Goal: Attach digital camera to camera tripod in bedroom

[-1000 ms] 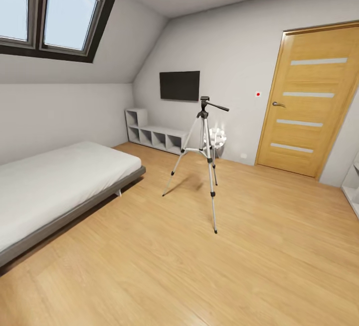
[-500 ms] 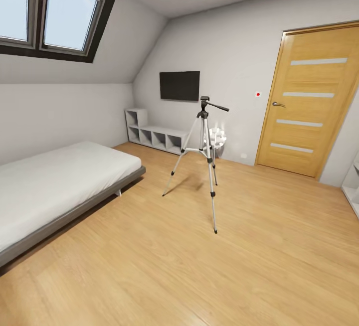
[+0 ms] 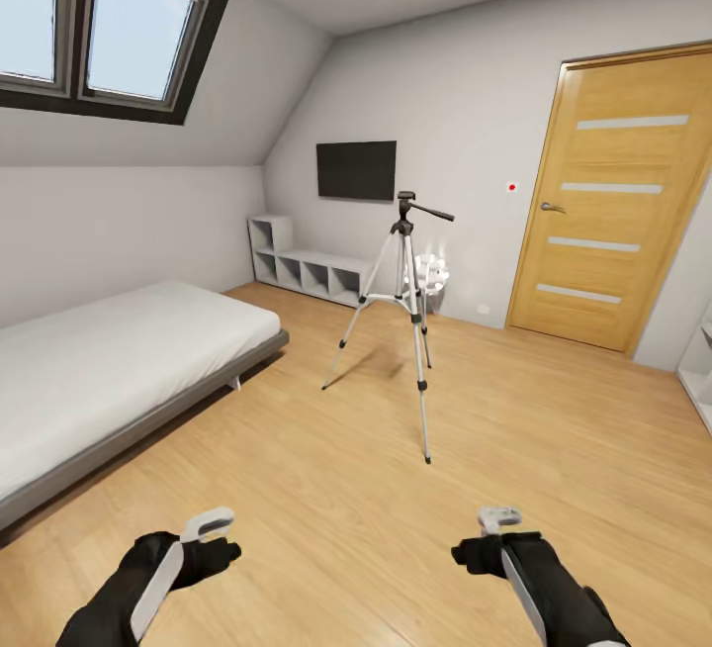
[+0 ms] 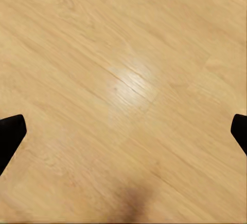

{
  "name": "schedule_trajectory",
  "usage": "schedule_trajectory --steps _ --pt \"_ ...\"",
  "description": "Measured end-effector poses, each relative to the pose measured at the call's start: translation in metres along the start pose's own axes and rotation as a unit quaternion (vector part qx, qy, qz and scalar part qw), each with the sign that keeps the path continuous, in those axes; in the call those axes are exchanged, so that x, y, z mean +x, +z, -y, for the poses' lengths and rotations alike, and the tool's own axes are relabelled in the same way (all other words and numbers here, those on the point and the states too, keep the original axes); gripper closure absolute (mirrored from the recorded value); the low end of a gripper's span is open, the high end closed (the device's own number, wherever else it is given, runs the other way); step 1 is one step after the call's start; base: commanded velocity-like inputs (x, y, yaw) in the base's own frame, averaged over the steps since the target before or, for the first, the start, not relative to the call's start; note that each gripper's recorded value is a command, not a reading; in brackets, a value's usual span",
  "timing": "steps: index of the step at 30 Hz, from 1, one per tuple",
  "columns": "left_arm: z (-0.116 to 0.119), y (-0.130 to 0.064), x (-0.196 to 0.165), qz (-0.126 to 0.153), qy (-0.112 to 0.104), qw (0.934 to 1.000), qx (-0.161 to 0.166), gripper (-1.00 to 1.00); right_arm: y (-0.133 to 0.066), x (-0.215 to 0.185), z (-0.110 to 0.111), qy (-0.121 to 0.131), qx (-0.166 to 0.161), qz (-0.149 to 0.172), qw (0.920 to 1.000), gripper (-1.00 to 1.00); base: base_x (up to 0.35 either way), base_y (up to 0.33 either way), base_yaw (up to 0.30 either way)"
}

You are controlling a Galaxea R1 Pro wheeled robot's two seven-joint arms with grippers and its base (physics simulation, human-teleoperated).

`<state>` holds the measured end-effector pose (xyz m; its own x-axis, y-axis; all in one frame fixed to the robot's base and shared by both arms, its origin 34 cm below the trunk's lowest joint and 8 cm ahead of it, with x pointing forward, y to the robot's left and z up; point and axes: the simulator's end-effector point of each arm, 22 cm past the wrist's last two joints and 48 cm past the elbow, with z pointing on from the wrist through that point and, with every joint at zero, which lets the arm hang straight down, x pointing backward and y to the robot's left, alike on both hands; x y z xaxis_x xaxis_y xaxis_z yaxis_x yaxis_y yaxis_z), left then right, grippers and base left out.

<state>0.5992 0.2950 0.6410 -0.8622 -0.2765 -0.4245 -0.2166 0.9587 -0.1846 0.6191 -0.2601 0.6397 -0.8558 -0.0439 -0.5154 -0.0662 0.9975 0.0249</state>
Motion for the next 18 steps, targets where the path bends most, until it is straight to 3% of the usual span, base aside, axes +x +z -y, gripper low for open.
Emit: schedule_trajectory --steps 2,4,5,7,11,18 --pt "0.025 0.001 -0.013 0.001 -0.002 0.9999 0.016 -1.0 -0.004 -0.02 -0.004 0.012 -0.011 0.012 0.9998 -1.0 0.0 0.0 0.0" --pt "0.067 0.0 -0.035 0.006 -0.003 0.9991 0.043 -1.0 -0.008 -0.041 -0.01 0.029 -0.027 0.027 0.9989 -1.0 0.0 0.0 0.0" --pt "0.113 -0.001 -0.047 0.014 0.0 0.9975 0.07 -1.0 -0.013 -0.055 -0.018 0.04 -0.041 0.037 0.9977 -1.0 0.0 0.0 0.0" --pt "0.148 -0.007 -0.057 0.029 0.005 0.9956 0.089 -1.0 -0.017 -0.065 -0.021 0.046 -0.048 0.043 0.9969 -1.0 0.0 0.0 0.0" --pt "0.165 -0.016 -0.075 0.055 0.014 0.9943 0.09 -1.0 -0.024 -0.076 -0.024 0.049 -0.054 0.047 0.9962 -1.0 0.0 0.0 0.0" --pt "0.174 -0.029 -0.097 0.087 0.015 0.9927 0.082 -1.0 -0.036 -0.089 -0.028 0.051 -0.062 0.049 0.9955 -1.0 0.0 0.0 0.0"
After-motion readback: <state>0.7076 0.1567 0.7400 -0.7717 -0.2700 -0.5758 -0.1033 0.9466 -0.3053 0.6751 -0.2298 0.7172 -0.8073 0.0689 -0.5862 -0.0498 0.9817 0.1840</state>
